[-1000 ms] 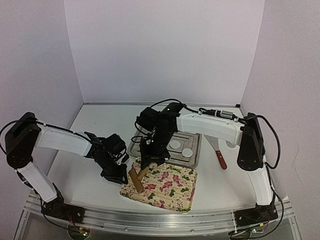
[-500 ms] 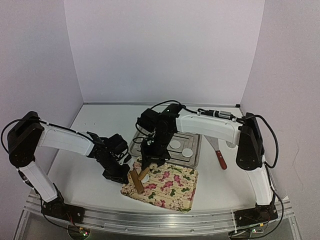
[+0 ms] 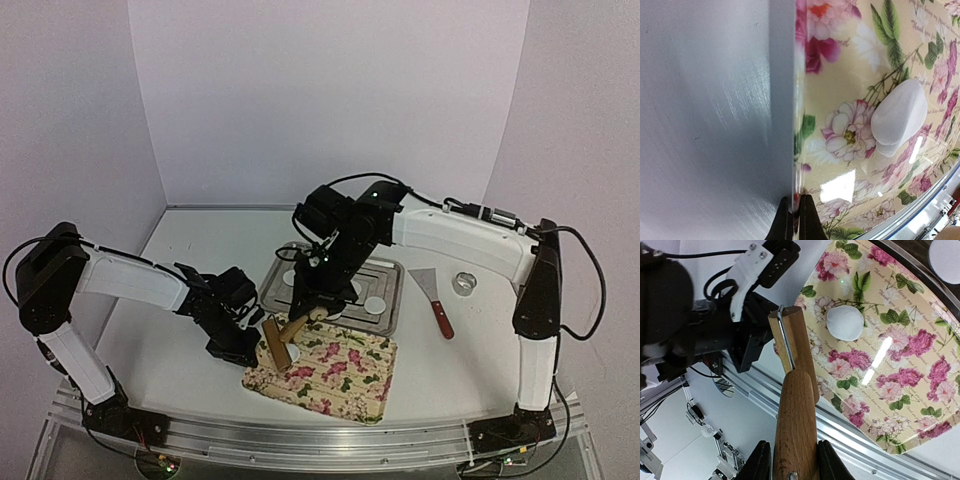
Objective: Roll out the dumpling wrappers from the dough
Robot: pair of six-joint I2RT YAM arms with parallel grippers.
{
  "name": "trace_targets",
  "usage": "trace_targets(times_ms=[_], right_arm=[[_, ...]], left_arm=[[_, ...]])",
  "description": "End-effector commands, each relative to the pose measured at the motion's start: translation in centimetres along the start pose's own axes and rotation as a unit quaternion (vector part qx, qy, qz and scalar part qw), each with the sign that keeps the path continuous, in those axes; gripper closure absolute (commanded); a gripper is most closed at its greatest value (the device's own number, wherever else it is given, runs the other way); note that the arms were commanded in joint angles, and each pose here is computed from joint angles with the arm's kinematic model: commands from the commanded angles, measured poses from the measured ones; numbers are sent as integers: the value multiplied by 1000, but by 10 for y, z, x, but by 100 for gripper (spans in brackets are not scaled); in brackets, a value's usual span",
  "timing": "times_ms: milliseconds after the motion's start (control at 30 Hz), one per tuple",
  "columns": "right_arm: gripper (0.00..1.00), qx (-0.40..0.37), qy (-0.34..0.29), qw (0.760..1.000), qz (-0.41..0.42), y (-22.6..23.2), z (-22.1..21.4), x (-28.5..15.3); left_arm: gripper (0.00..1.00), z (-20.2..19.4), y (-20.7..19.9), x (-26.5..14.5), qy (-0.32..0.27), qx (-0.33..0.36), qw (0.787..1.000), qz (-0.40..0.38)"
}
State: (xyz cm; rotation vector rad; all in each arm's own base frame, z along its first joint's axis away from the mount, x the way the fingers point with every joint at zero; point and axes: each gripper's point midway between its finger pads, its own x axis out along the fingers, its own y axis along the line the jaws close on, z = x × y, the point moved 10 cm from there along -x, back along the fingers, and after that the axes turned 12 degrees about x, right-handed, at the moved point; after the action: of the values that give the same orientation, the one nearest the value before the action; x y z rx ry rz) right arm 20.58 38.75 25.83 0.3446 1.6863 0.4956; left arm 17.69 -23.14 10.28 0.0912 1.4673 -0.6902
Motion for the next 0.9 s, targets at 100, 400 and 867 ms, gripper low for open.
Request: trace_targets(times_ms=[100, 400, 867], right_arm=[[100, -11, -24, 1000, 8, 1, 18, -4], [100, 14, -18, 999, -22, -16, 42, 15], [100, 53, 40, 995, -79, -37, 55, 54]], left_arm=[[100, 2, 6, 7, -12, 31, 999, 24], [100, 2, 7, 8, -10, 31, 999, 31], [100, 11, 3, 8, -11, 38, 999, 27]])
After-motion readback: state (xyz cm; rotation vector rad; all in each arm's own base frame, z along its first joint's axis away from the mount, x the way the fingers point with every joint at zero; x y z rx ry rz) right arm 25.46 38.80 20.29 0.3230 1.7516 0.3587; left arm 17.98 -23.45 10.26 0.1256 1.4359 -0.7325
